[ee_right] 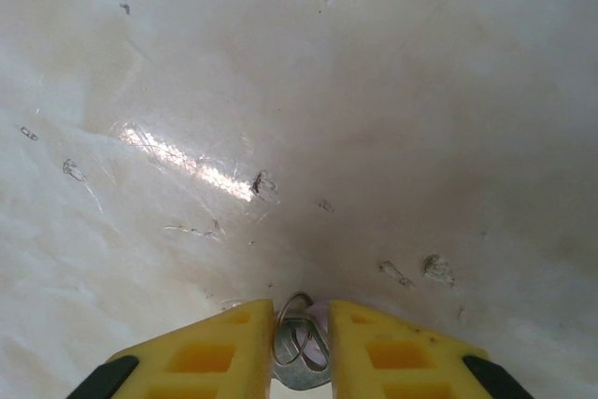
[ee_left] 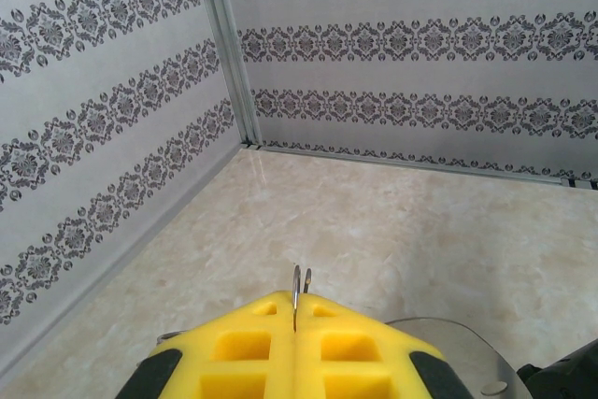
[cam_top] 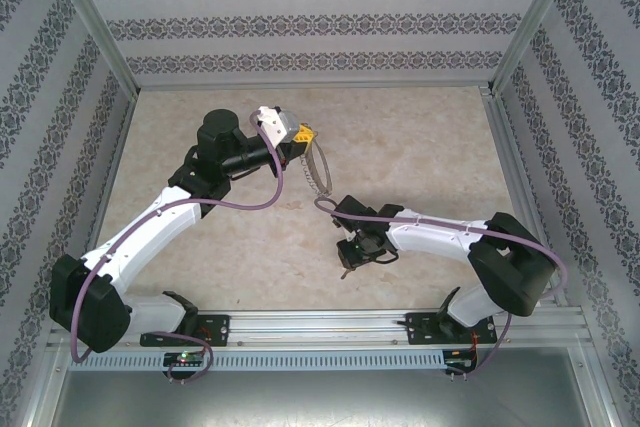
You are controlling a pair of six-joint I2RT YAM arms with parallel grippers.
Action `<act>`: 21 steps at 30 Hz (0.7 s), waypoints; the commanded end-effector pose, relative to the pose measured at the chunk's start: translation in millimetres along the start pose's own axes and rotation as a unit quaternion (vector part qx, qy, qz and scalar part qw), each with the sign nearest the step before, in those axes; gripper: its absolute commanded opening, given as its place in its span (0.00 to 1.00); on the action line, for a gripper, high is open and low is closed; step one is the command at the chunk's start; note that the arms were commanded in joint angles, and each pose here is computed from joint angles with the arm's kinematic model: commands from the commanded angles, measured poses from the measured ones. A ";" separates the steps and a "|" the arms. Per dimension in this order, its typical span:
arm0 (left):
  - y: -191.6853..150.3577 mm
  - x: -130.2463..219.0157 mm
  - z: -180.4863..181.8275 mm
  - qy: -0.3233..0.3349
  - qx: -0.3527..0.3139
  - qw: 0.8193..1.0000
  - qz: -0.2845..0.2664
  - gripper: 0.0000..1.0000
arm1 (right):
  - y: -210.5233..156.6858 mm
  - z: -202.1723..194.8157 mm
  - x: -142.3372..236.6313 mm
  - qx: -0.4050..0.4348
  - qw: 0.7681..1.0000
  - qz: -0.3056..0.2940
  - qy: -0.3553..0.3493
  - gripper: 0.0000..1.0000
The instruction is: Put the keys on the keyring
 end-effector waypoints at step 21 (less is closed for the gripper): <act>24.1 5.9 -6.7 -0.017 -0.027 0.999 -0.025 0.00 | 37.5 -16.6 90.3 -0.024 0.988 -0.142 0.057 0.00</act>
Point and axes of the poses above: each hand's point on the last joint's axis, 136 mm out from that joint toward the fingers, its own x axis back along the fingers, its own z axis along the line the jaws close on, y = z × x, the point moved 2 cm from there along x, back along the fingers, and after that the axes turned 3 degrees about -x, right-handed, at the moved point
